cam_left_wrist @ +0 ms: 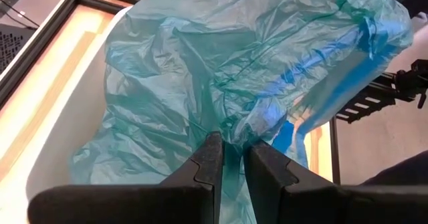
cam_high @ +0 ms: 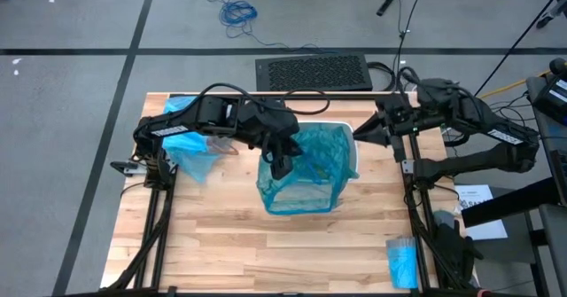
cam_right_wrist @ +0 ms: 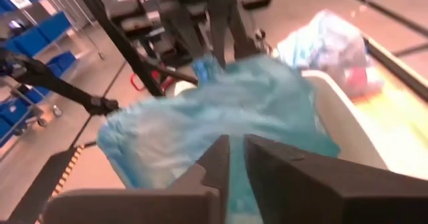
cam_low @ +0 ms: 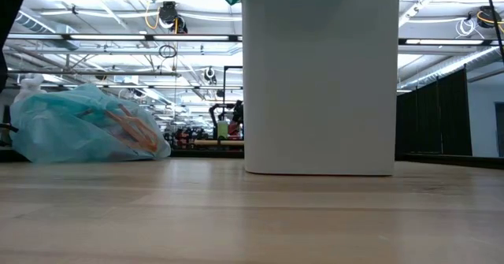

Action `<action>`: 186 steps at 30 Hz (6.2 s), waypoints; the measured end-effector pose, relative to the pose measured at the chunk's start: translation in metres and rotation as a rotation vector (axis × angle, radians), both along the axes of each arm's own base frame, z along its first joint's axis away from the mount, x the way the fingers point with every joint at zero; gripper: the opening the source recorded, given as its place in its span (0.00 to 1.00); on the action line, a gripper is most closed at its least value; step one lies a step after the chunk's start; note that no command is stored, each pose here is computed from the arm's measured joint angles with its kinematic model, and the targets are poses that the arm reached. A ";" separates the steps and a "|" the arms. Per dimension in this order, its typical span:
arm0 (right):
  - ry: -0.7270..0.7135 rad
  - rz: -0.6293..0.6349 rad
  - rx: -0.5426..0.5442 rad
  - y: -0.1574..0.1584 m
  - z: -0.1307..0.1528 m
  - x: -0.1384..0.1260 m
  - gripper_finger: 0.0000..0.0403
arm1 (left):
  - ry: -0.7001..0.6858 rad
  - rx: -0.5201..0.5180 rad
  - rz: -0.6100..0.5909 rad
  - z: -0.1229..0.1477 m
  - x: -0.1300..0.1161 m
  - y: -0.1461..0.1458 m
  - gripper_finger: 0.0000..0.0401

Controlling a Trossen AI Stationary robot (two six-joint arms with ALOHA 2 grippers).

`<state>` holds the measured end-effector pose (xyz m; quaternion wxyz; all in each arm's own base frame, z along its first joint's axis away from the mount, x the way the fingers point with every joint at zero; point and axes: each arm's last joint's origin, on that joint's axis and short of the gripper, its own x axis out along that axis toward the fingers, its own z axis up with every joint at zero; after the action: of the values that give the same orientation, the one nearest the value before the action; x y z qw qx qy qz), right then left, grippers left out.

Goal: Place trash/remove bag and relplace
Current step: Insert the new blue trash bag into the white trash bin

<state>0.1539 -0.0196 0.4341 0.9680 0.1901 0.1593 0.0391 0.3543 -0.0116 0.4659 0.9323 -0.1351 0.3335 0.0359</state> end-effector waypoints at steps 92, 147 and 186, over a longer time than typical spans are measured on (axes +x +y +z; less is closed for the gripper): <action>0.278 -0.150 -0.172 -0.007 -0.032 0.035 0.02 | -0.285 0.043 0.086 0.019 0.021 0.029 0.14; 0.164 -0.173 -0.211 -0.010 -0.017 0.013 0.01 | 0.100 -0.006 0.337 0.012 -0.069 -0.066 0.14; 0.107 -0.126 -0.147 -0.007 -0.011 0.007 0.01 | -0.068 0.040 0.280 -0.025 0.002 -0.025 0.14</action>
<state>0.1613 -0.0264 0.4232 0.9700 0.1298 0.2009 -0.0439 0.3567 -0.0369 0.4413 0.9314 -0.1629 0.2790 0.1676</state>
